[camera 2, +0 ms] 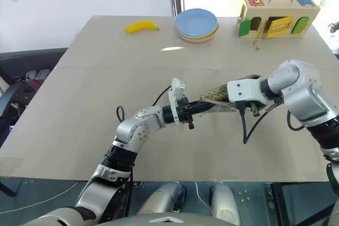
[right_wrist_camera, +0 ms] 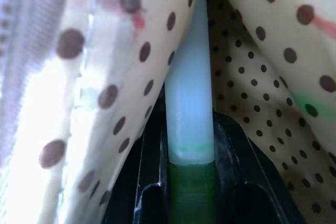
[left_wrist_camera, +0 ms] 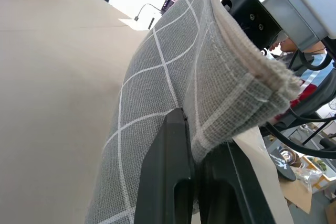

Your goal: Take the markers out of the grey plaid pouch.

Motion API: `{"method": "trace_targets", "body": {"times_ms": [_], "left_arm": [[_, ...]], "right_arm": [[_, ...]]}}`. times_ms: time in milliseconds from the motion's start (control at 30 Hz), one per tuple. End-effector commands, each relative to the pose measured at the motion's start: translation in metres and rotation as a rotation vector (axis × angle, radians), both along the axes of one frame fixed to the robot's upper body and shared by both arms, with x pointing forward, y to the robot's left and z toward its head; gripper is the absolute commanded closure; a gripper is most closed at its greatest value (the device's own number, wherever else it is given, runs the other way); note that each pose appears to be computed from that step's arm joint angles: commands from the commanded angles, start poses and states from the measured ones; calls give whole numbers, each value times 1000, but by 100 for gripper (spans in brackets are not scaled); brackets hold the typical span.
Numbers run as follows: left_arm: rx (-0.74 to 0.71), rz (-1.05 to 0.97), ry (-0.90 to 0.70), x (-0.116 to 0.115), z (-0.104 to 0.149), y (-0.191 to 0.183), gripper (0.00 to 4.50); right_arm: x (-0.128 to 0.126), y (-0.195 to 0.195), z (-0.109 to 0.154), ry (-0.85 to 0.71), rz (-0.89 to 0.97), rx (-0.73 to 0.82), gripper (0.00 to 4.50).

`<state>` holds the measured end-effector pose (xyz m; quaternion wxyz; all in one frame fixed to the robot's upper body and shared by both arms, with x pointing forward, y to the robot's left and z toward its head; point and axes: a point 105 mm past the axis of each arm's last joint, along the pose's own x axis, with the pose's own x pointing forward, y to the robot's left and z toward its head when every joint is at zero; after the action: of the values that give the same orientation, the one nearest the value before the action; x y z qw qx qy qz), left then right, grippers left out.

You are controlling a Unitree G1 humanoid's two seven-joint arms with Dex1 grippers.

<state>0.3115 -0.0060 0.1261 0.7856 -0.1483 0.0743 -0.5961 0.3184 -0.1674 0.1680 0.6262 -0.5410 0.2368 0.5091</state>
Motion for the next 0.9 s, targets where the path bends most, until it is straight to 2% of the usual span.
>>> {"method": "trace_targets", "body": {"times_ms": [33, 200, 400, 567, 700, 867, 900], "left_arm": [[96, 133, 71, 13, -28, 28, 450], [112, 107, 30, 7, -23, 21, 450], [115, 68, -41, -1, -9, 8, 450], [86, 58, -66, -5, 3, 0, 450], [74, 63, -69, -5, 5, -2, 450], [85, 60, -65, -6, 0, -4, 450], [84, 59, -65, -6, 0, -4, 450]], "right_arm": [[13, -9, 31, -226, 39, -60, 406], [16, 9, 22, -304, 176, -77, 406], [9, 33, 14, -253, 216, -10, 406], [4, 36, -4, -143, 127, 63, 406], [7, 38, -7, -40, -104, 270, 406], [4, 32, -7, -24, -134, 253, 406], [3, 31, -8, -20, -130, 248, 356]]}}
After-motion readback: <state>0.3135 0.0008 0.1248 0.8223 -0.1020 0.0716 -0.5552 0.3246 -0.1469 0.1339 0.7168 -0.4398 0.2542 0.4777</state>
